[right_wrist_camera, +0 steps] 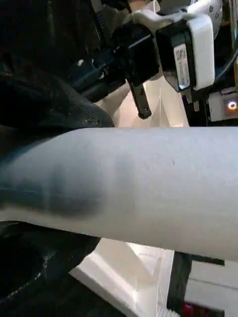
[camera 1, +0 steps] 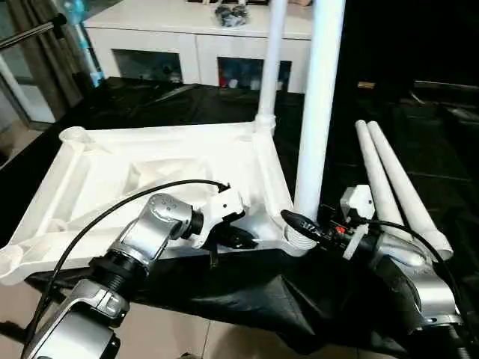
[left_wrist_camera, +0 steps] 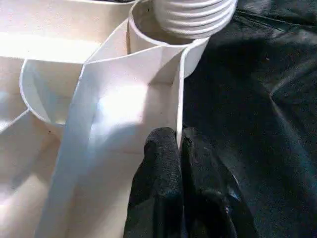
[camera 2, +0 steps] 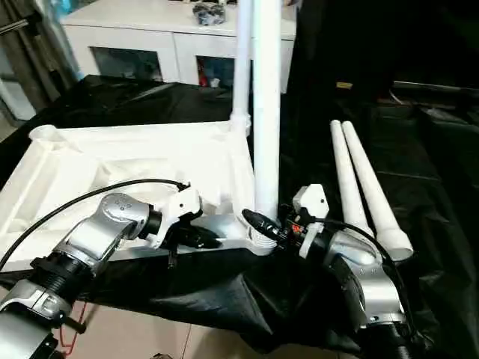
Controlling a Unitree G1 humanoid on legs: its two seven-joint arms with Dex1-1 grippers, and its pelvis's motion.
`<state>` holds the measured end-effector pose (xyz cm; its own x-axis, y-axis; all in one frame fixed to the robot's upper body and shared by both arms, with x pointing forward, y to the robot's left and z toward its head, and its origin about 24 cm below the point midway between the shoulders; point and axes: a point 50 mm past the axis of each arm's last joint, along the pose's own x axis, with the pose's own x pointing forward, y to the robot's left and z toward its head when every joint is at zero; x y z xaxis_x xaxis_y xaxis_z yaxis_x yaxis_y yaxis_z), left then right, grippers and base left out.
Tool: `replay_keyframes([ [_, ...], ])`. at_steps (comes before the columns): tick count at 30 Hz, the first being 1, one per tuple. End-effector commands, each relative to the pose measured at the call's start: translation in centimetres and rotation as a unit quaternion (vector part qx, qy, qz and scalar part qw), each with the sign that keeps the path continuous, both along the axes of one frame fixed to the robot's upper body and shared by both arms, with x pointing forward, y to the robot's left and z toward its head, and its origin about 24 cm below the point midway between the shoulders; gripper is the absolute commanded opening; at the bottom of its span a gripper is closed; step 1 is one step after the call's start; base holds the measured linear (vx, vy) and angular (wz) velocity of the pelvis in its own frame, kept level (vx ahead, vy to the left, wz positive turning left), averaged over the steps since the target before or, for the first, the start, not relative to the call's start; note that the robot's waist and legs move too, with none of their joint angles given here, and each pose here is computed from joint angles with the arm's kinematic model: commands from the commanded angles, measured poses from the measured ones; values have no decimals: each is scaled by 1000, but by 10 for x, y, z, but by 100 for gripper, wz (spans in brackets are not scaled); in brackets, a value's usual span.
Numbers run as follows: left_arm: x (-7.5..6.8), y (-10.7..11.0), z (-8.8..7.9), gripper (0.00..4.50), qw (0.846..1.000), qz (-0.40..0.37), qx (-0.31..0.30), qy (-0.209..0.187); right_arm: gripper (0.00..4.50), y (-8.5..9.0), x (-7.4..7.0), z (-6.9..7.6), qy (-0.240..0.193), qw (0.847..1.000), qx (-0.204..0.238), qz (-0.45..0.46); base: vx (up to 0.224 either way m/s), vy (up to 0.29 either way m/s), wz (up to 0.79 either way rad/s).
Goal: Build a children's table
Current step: Insert table leg to table base
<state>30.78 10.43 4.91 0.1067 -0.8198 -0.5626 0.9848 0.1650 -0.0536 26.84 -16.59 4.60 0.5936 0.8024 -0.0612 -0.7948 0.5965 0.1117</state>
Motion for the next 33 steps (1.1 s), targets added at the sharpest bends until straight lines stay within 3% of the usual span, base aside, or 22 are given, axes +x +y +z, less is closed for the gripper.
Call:
replay_keyframes([
  [1,13,14,11,0,998,44,14,-33,190,-12,-13,-26,66,997,-27,-23,0,0,0],
  [10,14,15,11,0,998,46,15,-33,190,-14,-14,-26,66,997,-25,-29,0,0,0],
  [16,9,9,12,0,999,20,-5,-26,190,0,6,-4,32,997,38,-62,0,0,0],
  [27,9,10,9,0,999,25,0,-25,190,13,12,-16,56,989,93,-100,0,0,0],
  [33,10,12,10,0,999,27,4,-26,190,14,15,-20,54,986,103,-119,0,0,0],
])
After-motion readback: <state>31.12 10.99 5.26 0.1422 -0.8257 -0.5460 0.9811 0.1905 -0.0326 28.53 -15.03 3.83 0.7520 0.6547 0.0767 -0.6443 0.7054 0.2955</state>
